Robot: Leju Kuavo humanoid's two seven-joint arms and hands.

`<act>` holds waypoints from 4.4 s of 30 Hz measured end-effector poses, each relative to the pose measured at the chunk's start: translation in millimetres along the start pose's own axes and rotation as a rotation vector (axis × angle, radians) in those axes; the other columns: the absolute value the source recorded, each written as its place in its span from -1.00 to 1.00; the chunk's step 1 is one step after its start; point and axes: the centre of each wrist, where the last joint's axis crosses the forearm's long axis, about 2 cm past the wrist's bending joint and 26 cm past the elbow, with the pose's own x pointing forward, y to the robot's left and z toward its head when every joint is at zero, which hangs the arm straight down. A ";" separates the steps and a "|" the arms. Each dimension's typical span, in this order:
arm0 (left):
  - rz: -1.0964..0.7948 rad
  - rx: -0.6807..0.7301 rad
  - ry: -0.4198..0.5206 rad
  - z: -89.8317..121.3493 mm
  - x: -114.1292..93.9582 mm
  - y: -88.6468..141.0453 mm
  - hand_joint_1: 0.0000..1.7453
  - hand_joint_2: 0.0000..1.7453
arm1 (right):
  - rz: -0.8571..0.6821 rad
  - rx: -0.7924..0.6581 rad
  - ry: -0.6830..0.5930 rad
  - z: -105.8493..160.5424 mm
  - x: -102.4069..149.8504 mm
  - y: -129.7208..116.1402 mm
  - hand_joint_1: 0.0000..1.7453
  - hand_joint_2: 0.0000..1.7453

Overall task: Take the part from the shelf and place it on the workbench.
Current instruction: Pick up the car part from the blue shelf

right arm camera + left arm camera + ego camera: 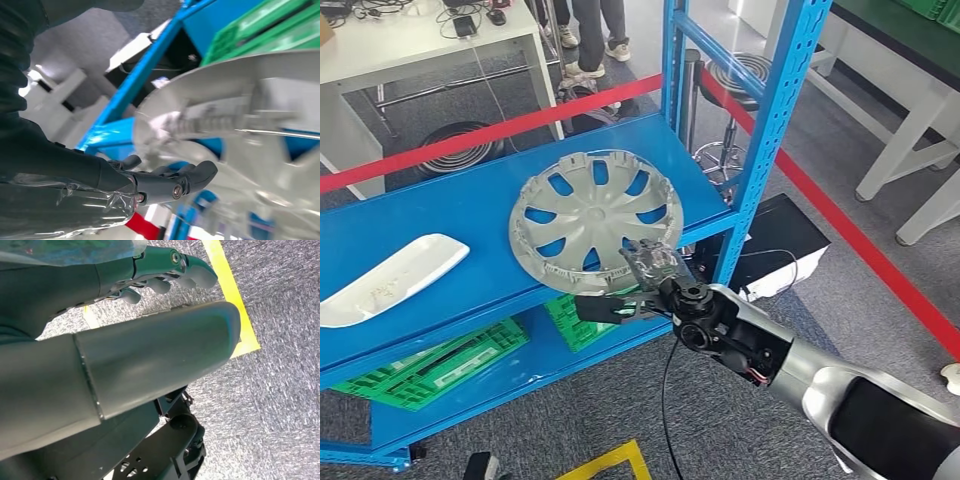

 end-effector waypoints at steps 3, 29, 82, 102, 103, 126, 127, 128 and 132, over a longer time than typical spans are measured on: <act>-0.002 0.000 -0.001 0.0 0.1 0.3 -1.00 -1.00 | 0.002 0.012 0.054 -0.1 -15.2 6.6 -1.00 1.00; -0.006 -0.002 -0.004 -0.3 1.0 1.6 -1.00 -1.00 | 0.260 -0.070 0.231 -9.7 -55.7 20.0 -1.00 1.00; -0.013 -0.005 -0.019 -1.2 3.2 1.5 -1.00 -1.00 | 0.271 -0.238 0.093 -3.3 -37.8 -17.2 -1.00 1.00; -0.025 -0.011 -0.007 -2.7 7.3 1.4 -1.00 -1.00 | 0.197 -0.045 0.121 -38.6 -63.0 31.7 -1.00 1.00; -0.025 -0.012 -0.007 -2.8 7.4 1.4 -1.00 -1.00 | 0.202 -0.044 0.125 -39.8 -63.6 31.4 -1.00 1.00; -0.030 -0.014 -0.008 -2.7 7.3 1.3 -1.00 -1.00 | 0.369 -0.069 0.167 -48.5 -63.2 31.4 -1.00 1.00; -0.030 -0.014 -0.008 -2.7 7.3 1.3 -1.00 -1.00 | 0.382 -0.073 0.168 -48.6 -62.7 30.5 -1.00 1.00; -0.029 -0.014 -0.009 -2.7 7.2 1.3 -1.00 -1.00 | 0.395 -0.077 0.168 -48.7 -61.7 29.3 -1.00 1.00; -0.029 -0.014 -0.016 -2.6 6.9 1.3 -1.00 -1.00 | 0.443 -0.091 0.153 -48.0 -51.3 21.1 -1.00 1.00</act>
